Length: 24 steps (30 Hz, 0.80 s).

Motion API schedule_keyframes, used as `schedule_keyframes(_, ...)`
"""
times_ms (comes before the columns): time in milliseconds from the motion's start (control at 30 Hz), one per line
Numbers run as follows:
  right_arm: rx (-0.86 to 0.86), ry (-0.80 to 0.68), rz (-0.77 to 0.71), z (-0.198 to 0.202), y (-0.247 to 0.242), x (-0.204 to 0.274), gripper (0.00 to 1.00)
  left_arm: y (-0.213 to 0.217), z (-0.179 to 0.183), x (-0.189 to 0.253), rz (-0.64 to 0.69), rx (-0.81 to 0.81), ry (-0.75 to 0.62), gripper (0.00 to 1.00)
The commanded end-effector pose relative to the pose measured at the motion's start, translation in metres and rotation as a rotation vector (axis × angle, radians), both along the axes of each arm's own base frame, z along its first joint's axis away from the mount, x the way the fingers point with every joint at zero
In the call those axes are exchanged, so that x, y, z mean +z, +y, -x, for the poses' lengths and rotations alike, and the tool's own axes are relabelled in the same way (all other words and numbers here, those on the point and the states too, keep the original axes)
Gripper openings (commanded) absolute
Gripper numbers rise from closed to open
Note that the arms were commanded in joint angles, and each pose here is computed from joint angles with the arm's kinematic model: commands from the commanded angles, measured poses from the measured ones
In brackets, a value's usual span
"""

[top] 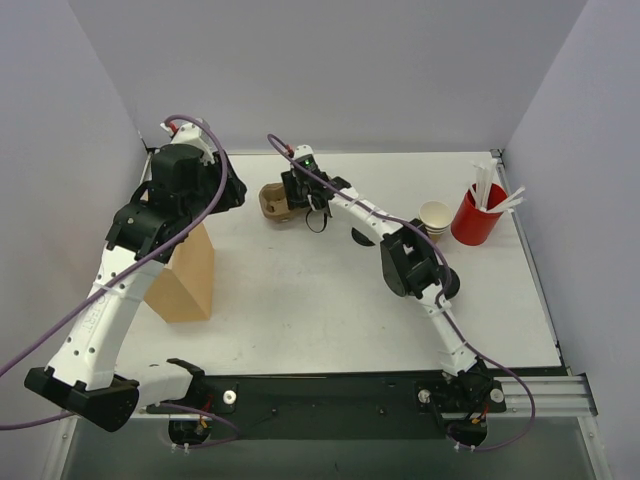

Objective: Pack the takeout coffee

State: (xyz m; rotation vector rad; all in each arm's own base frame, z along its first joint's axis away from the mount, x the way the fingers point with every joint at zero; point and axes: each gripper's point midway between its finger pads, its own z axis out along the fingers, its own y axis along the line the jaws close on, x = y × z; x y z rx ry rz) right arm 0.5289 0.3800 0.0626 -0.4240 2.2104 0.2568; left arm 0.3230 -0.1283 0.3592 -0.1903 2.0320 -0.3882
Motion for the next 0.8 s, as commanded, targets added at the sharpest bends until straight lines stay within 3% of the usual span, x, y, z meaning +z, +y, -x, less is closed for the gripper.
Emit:
schedule_keyframes(0, -0.037, -0.143, -0.119, -0.013, -0.005, 0.093, 0.48, 0.001, -0.005, 0.008, 0.009, -0.003, -0.042, 0.55)
schedule_keyframes(433, -0.087, -0.102, -0.165, -0.002, -0.022, 0.101, 0.58, -0.012, -0.018, -0.014, 0.007, -0.038, 0.024, 0.55)
schedule_keyframes(667, -0.225, -0.03, -0.187, -0.01, -0.067, 0.104, 0.53, -0.044, -0.062, -0.057, -0.029, -0.046, 0.124, 0.54)
schedule_keyframes(767, -0.24, -0.007, -0.19, -0.008, -0.08, 0.102, 0.51, -0.063, -0.085, -0.073, -0.051, -0.008, 0.141, 0.46)
